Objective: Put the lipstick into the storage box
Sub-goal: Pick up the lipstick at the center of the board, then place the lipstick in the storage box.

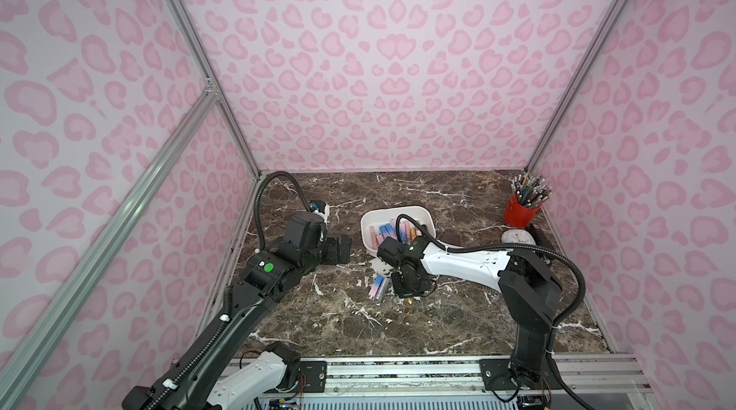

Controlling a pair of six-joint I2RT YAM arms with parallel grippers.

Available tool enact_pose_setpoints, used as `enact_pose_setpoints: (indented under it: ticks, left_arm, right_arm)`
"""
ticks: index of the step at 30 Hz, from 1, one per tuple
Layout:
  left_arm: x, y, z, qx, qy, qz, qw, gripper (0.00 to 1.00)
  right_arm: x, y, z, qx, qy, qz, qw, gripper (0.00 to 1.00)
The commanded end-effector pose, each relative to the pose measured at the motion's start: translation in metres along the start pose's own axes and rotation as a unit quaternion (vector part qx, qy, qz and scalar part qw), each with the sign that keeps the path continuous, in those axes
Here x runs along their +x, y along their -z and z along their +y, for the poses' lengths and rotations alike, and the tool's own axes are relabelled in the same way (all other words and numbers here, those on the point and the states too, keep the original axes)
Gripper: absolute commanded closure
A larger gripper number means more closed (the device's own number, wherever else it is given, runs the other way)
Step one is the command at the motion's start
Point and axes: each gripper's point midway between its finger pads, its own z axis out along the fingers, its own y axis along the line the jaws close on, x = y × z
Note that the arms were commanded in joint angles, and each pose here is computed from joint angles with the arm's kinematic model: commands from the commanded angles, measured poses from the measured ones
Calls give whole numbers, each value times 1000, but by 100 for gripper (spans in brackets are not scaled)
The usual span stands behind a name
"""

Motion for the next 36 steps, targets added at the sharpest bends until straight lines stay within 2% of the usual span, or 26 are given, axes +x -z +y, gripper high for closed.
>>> enact_pose_setpoints:
  ticks: [1,7,12,18,22,28,32,36]
  left_arm:
    - [7,3,-3,14,-3,9,1000,2]
    - [20,-3,-8,33,8,32,999,2]
    - [27,-10,-15,52,14,47,997,2]
    - [41,-19,-32,98,11,88,991,2]
    - [47,-26,-32,95,8,108,990,2]
    - [44,-29,-35,98,4,112,989,2]
    - [38,-30,-35,94,-3,105,990,2]
    - [31,-33,-34,86,-10,99,991,2]
  right_arm:
    - [-7,18,-9,23,17,-12,1000,76]
    - [-51,60,-6,-1,18,-48,999,76]
    - [-93,72,-16,-3,15,-60,998,75]
    - [-140,62,-23,-7,12,-58,998,73]
    - [-169,46,-24,-8,12,-49,999,73]
    - [-192,23,-28,0,12,-29,1000,73]
    - [-195,31,-29,7,17,-38,999,72]
    - [-184,49,-30,12,22,-42,999,72]
